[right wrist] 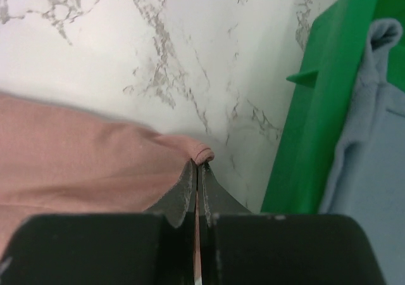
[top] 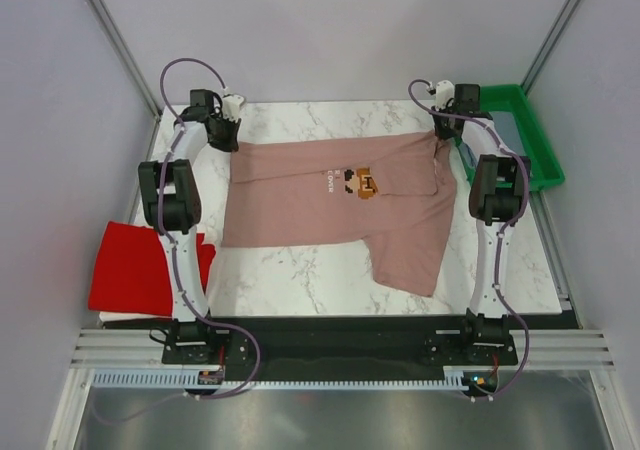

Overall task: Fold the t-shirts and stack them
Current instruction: Fold the tshirt

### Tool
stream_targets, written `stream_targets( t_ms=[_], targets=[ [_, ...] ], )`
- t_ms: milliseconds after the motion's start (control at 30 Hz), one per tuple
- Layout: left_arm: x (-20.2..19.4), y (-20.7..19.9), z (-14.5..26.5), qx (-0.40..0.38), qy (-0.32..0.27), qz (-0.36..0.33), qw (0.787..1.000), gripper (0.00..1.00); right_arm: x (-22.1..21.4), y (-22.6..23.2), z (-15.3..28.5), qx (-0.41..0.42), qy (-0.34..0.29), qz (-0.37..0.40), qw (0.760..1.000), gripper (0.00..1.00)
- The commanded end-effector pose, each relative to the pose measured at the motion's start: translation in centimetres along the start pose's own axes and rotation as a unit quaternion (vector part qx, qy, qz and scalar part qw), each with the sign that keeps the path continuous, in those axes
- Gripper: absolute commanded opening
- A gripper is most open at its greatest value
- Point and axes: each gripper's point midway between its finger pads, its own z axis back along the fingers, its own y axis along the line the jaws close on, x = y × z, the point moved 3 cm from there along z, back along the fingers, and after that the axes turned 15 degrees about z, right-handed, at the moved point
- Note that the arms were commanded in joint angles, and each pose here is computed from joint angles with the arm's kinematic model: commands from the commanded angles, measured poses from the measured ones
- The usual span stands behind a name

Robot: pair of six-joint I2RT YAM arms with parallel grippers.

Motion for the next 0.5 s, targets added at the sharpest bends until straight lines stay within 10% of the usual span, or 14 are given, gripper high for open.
stream_targets(
  t_ms=[0,267,467],
  targets=[
    [2.3,0.7,-0.6,0.023,-0.032,0.008,0.999,0.02,2.5,-3.3,-0.4,-0.072,-0.033,0.006,0.997,0.0],
    [4.6,1.0,-1.2,0.076,-0.063,0.006,0.995,0.23,2.6,-5.1,-2.1,-0.137,-0.033,-0.007,0.99,0.2],
    [10.1,0.8,4.6,0.113,-0.145,0.012,0.983,0.38,8.2,-7.8,4.5,-0.177,-0.088,-0.014,0.98,0.45]
  ],
)
